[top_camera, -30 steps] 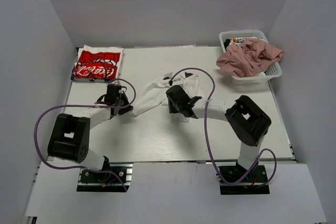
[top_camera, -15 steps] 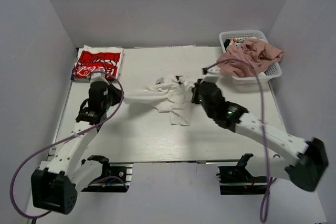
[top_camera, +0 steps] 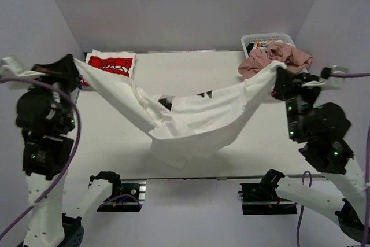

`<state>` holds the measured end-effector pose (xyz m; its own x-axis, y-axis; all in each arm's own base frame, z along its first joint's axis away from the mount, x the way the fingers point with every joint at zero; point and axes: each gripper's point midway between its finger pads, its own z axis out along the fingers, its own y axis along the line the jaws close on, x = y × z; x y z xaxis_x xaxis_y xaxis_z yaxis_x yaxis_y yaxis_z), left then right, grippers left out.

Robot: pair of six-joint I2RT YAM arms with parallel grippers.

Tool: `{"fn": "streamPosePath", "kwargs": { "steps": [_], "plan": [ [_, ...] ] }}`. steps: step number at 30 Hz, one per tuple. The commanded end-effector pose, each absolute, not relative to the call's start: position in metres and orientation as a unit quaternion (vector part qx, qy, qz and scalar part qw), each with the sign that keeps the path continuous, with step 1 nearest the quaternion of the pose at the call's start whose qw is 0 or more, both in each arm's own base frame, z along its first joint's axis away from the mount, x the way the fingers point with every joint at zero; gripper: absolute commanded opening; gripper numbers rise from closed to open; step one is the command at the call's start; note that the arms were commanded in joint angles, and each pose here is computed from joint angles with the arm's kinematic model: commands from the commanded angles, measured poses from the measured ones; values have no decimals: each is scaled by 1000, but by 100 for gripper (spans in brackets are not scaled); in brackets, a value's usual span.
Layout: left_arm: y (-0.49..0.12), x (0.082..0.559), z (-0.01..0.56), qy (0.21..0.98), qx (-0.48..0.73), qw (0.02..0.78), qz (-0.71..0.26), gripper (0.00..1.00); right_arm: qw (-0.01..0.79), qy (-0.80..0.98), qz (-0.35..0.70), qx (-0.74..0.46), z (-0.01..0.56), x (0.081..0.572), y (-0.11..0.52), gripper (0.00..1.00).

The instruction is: Fold and stack the t-shirts

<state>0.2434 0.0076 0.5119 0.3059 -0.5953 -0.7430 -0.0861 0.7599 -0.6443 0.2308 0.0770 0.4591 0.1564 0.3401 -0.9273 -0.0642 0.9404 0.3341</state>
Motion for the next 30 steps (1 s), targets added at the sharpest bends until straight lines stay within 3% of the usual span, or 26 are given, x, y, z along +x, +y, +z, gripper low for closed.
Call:
{"fn": "streamPosePath", "kwargs": {
  "steps": [1, 8, 14, 17, 20, 23, 24, 25, 26, 29, 30],
  "plan": [
    [51, 201, 543, 522, -367, 763, -104, 0, 793, 576, 121, 159, 520, 205, 26, 0],
    [75, 112, 612, 438, -373, 808, -129, 0, 829, 512, 181, 131, 601, 149, -18, 0],
    [82, 73, 631, 402, -366, 826, -148, 0, 835, 498, 204, 114, 612, 129, -30, 0],
    [86, 73, 624, 409, -377, 821, -134, 0, 835, 499, 189, 132, 607, 131, -36, 0],
    [74, 120, 596, 461, -377, 795, -118, 0, 826, 516, 148, 172, 589, 149, -38, 0],
    [54, 182, 537, 536, -388, 742, -108, 0, 803, 546, 58, 232, 549, 184, -28, 0],
    [43, 217, 488, 580, -400, 702, -101, 0, 801, 549, -16, 239, 545, 190, -35, 0],
    [36, 233, 465, 600, -397, 687, -99, 0, 788, 576, -69, 205, 504, 212, -11, 0],
    [26, 266, 406, 645, -407, 642, -79, 0, 790, 569, -74, 218, 500, 219, -5, 0],
    [22, 299, 300, 719, -435, 543, -14, 0, 761, 608, -138, 180, 443, 265, 29, 0],
    [22, 304, 253, 741, -451, 498, 10, 0, 753, 630, -106, 160, 417, 285, 52, 0]
  ]
}}
